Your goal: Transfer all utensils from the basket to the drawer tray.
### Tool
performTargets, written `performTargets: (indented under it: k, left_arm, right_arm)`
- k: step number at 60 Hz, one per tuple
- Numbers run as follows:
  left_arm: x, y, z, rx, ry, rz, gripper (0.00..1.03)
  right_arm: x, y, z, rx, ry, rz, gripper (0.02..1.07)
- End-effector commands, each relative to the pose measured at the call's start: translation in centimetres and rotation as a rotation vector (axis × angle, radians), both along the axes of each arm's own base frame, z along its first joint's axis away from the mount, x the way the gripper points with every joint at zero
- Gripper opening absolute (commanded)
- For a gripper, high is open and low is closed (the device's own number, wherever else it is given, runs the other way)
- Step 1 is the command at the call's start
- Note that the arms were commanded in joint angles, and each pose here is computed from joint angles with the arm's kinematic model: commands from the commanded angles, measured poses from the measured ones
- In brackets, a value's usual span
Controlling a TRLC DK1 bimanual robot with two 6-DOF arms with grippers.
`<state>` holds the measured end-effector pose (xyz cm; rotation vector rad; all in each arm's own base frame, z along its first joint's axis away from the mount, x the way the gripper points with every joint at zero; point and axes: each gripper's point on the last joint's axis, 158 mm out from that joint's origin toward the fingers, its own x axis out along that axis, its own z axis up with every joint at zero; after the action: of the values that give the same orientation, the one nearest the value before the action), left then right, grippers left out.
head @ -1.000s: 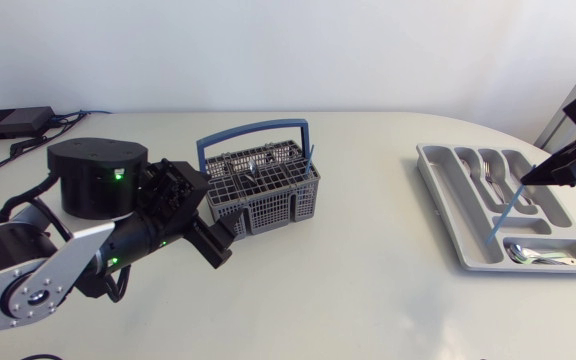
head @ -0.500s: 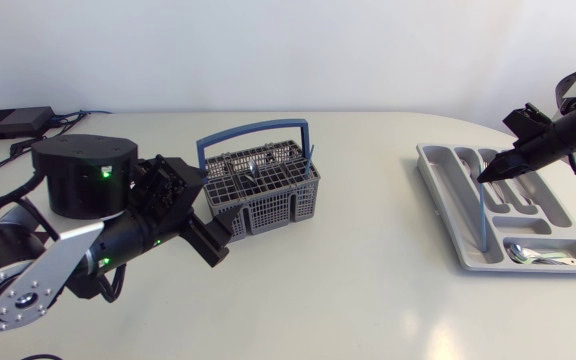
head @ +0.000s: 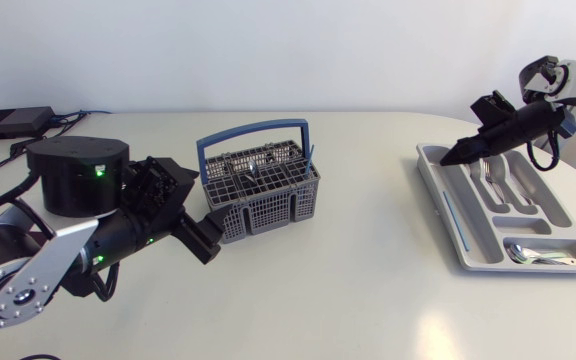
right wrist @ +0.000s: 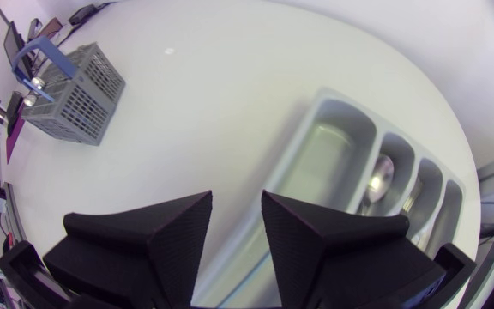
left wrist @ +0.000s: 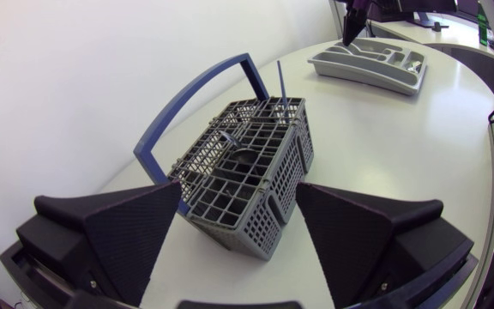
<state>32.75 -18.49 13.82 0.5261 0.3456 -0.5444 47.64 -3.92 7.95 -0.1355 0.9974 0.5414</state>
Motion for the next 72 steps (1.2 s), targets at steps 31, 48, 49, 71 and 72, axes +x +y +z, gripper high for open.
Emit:
performTargets:
  k: [31,48,49,71,72]
  left_arm:
    - [-0.6,0.9,-1.4,-0.012,0.032,0.012,0.94]
    - [-0.5,1.3,-1.6,-0.025,0.037,0.011,0.94]
    - [-0.6,1.3,-1.6,-0.026,0.038,0.008,0.94]
    - [-0.3,1.4,-1.4,-0.037,0.028,0.011,0.94]
    - [-0.2,1.4,-1.3,-0.039,0.028,0.01,0.94]
  right_arm:
    - [-5.5,23.6,0.9,0.094,-0.232,0.404,0.6]
    - [-5.6,27.6,1.9,0.102,-0.305,0.48,0.6]
    - [-5.5,27.7,2.0,0.1,-0.307,0.481,0.6]
    - [-3.5,29.3,2.9,0.101,-0.362,0.46,0.6]
    - [-3.4,29.3,2.9,0.101,-0.363,0.459,0.6]
